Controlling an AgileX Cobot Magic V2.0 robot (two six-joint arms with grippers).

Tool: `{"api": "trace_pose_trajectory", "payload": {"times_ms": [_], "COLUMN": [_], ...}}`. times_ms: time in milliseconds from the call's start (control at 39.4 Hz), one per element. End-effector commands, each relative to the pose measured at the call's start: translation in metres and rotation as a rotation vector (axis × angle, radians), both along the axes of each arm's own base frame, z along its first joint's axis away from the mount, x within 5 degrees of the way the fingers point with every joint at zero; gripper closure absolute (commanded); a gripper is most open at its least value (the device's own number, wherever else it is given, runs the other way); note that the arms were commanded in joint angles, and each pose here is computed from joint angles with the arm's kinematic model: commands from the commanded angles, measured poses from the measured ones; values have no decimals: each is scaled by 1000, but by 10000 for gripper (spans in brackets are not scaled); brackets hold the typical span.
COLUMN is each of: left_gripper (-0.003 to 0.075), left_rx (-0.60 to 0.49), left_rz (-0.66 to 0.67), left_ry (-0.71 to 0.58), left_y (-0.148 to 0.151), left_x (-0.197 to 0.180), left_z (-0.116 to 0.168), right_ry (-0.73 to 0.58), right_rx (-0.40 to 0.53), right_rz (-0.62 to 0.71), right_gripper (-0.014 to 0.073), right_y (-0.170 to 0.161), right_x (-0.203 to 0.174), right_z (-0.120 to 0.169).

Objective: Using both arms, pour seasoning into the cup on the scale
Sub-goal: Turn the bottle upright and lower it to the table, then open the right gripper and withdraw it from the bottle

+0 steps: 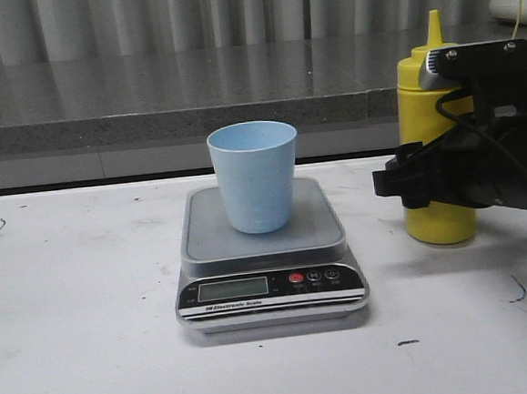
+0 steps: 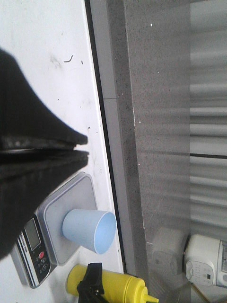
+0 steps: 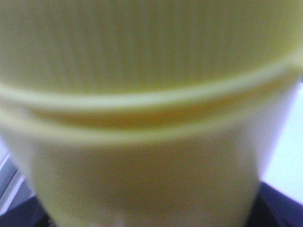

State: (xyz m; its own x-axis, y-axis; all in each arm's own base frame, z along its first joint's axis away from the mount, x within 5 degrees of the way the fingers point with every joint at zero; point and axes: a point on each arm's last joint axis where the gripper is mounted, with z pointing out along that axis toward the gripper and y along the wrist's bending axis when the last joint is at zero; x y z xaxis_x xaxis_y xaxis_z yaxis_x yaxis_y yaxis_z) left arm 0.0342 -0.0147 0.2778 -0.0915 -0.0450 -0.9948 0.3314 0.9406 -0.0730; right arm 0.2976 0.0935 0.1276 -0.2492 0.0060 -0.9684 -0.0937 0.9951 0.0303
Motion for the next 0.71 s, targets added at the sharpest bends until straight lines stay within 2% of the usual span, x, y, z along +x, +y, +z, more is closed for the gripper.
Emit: {"api": "trace_pose_trajectory", "payload": {"times_ms": [0, 102, 228, 533, 685], "left_gripper": [740, 740, 740, 740, 740], "left_rx": [-54, -54, -54, -54, -54], "left_rz": [7, 7, 7, 7, 7], "left_ry": [-87, -87, -87, -87, -87], "left_y": [1, 1, 1, 1, 1], "left_x": [-1, -1, -1, -1, -1], "left_z": [15, 15, 15, 15, 15], "right_ry": [-156, -175, -179, -197, -130], "right_rx": [19, 15, 8, -19, -50], "right_rz": [12, 8, 6, 8, 58], "right_gripper": [225, 58, -45, -49, -49], "right_y": [1, -1, -4, -12, -15], "right_x": [0, -4, -10, -30, -48], "right_z": [24, 23, 21, 14, 2]}}
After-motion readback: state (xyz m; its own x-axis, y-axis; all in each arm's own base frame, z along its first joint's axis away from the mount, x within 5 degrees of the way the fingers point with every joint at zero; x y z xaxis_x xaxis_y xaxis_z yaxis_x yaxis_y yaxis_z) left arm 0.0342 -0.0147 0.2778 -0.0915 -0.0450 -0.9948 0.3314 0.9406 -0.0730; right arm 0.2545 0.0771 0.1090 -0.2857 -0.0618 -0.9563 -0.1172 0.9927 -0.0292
